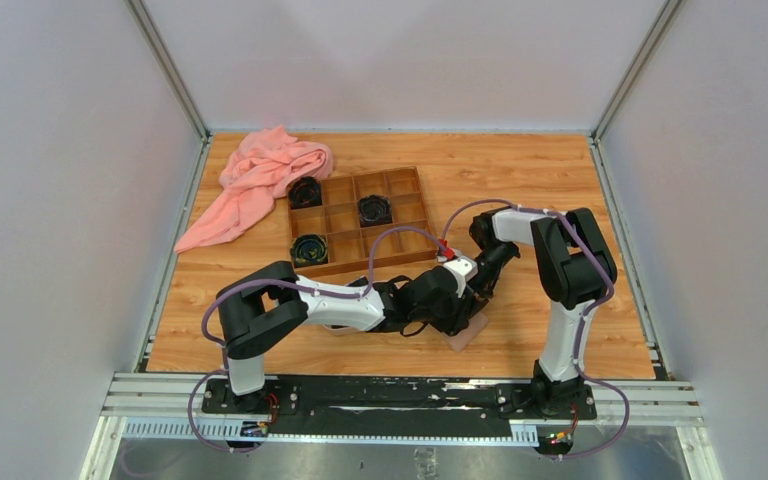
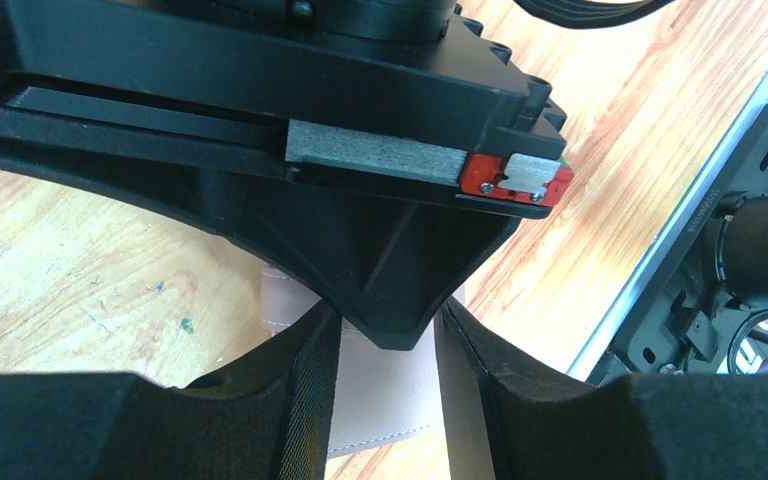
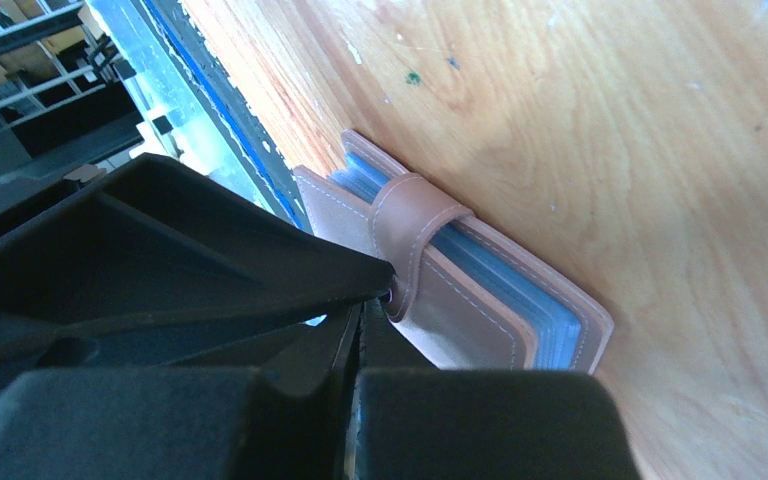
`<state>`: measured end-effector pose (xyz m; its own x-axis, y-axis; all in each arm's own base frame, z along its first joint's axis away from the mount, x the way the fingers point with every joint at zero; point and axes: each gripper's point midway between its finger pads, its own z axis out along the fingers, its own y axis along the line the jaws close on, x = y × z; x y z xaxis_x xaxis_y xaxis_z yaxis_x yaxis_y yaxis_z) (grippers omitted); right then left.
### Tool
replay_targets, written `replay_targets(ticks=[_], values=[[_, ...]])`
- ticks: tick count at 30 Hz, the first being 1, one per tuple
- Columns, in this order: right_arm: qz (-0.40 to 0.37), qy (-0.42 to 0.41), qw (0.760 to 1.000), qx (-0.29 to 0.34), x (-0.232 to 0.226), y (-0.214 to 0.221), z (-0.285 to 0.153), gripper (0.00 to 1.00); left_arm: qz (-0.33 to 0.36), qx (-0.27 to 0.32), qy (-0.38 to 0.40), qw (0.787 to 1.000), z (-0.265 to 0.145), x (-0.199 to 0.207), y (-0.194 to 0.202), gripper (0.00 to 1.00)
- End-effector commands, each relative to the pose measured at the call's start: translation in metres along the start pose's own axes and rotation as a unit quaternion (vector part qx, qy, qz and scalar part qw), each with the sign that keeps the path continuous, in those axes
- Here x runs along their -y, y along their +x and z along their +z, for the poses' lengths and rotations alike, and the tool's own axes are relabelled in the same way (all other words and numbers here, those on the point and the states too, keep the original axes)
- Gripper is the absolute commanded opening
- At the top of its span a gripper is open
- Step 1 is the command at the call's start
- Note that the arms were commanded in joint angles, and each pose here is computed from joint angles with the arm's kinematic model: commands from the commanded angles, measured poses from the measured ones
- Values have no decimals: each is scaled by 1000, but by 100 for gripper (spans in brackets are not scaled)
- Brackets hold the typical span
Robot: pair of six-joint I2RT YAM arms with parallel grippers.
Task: Put the credit cards into the card holder
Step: Close the card holder at the center of the board.
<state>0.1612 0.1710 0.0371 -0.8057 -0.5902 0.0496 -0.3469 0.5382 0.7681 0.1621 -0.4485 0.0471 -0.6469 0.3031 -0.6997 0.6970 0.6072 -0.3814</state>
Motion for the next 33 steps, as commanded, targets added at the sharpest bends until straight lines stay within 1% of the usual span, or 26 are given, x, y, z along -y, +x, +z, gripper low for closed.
replay_targets(ticks=[1, 7, 12, 19, 23, 25, 27, 29, 33], values=[[-3, 97, 995, 16, 49, -23, -2, 0, -1, -86, -29, 996, -2, -23, 57, 41], [22, 122, 992, 26, 56, -26, -3, 0, -4, -86, -33, 996, -2, -24, 58, 41], [42, 156, 986, 47, 65, -28, -1, 0, -5, -85, -33, 996, -2, -24, 57, 41], [57, 229, 971, 31, 83, -24, 2, 0, -7, -83, -34, 996, -3, -24, 57, 41], [68, 249, 966, 28, 91, -22, 1, 0, -8, -82, -34, 996, -3, -24, 57, 41], [73, 236, 968, 39, 87, -25, 3, 0, -8, -82, -34, 996, -4, -24, 56, 41], [71, 197, 977, 47, 75, -30, 9, 0, -8, -81, -36, 996, -4, -25, 57, 41], [64, 184, 979, 53, 70, -33, 7, 0, -8, -81, -37, 996, -4, -26, 57, 41], [40, 131, 988, 73, 47, -39, 1, 0, -8, -84, -38, 996, -2, -26, 59, 41]])
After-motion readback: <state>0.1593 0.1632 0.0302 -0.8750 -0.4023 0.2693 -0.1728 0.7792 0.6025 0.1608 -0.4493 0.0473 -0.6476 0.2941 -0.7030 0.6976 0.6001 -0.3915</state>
